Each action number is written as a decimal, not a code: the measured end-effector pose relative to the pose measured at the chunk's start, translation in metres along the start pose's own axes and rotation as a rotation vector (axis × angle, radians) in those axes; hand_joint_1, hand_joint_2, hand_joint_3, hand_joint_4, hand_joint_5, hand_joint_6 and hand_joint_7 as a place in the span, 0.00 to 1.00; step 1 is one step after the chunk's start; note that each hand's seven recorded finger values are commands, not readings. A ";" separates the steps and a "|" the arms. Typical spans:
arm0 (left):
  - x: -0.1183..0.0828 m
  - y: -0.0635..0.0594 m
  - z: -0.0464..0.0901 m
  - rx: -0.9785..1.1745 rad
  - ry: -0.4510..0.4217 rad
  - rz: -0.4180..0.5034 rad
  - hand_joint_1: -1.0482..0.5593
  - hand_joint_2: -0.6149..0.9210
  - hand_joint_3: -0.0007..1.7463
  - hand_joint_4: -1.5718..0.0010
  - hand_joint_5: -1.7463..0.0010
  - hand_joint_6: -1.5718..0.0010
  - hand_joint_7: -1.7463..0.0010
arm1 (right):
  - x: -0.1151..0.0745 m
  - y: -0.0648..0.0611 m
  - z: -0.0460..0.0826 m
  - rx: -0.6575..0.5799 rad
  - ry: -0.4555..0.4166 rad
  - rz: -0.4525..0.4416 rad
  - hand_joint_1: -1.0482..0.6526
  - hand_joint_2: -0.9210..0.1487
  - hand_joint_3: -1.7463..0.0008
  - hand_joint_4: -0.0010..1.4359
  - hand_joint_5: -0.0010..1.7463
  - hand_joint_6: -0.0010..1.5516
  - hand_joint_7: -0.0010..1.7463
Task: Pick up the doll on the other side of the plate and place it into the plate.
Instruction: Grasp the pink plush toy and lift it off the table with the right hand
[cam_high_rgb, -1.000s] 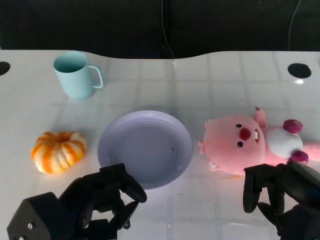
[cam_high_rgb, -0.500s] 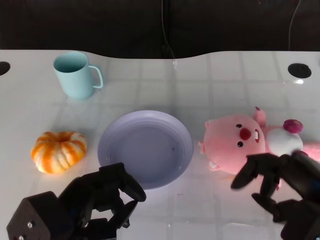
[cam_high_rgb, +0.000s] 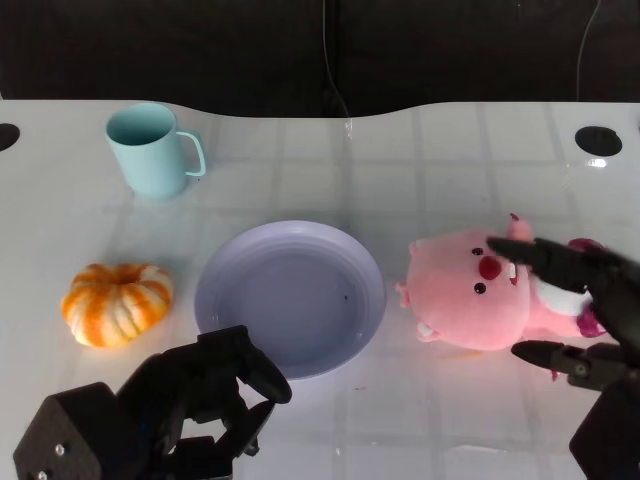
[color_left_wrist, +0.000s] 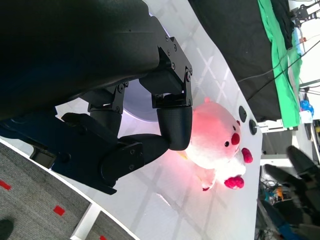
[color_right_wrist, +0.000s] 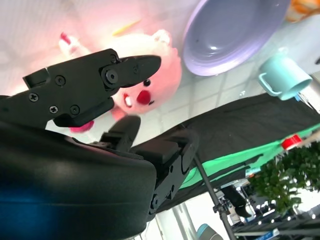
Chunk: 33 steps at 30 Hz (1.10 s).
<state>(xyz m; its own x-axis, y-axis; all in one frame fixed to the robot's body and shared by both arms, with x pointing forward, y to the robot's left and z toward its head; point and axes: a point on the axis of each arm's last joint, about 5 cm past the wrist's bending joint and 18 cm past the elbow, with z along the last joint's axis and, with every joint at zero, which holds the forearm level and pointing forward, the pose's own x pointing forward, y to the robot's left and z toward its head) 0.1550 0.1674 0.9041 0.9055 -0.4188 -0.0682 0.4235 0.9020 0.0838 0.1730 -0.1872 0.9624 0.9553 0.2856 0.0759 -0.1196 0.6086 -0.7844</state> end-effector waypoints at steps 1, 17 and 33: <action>0.000 0.000 0.000 0.000 0.001 0.000 0.50 0.86 0.50 0.59 0.00 0.60 0.20 | 0.000 -0.003 0.001 -0.017 0.012 0.009 0.29 0.02 0.99 0.00 0.26 0.09 0.00; 0.000 0.000 0.000 0.003 -0.001 -0.001 0.49 0.86 0.50 0.60 0.00 0.60 0.20 | 0.027 -0.016 0.010 -0.441 0.195 0.193 0.19 0.07 1.00 0.01 0.21 0.09 0.02; -0.003 -0.001 0.000 0.005 -0.001 -0.002 0.49 0.86 0.50 0.59 0.00 0.59 0.21 | 0.082 0.026 -0.022 -0.526 0.314 0.374 0.17 0.01 0.99 0.03 0.18 0.11 0.01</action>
<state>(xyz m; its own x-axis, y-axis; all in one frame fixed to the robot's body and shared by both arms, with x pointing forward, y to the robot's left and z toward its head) 0.1524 0.1679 0.9043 0.9048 -0.4204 -0.0675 0.4252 0.9007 0.0888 0.2542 -0.1642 0.9346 0.9179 0.1311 -0.3746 -0.3836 0.0514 -0.9221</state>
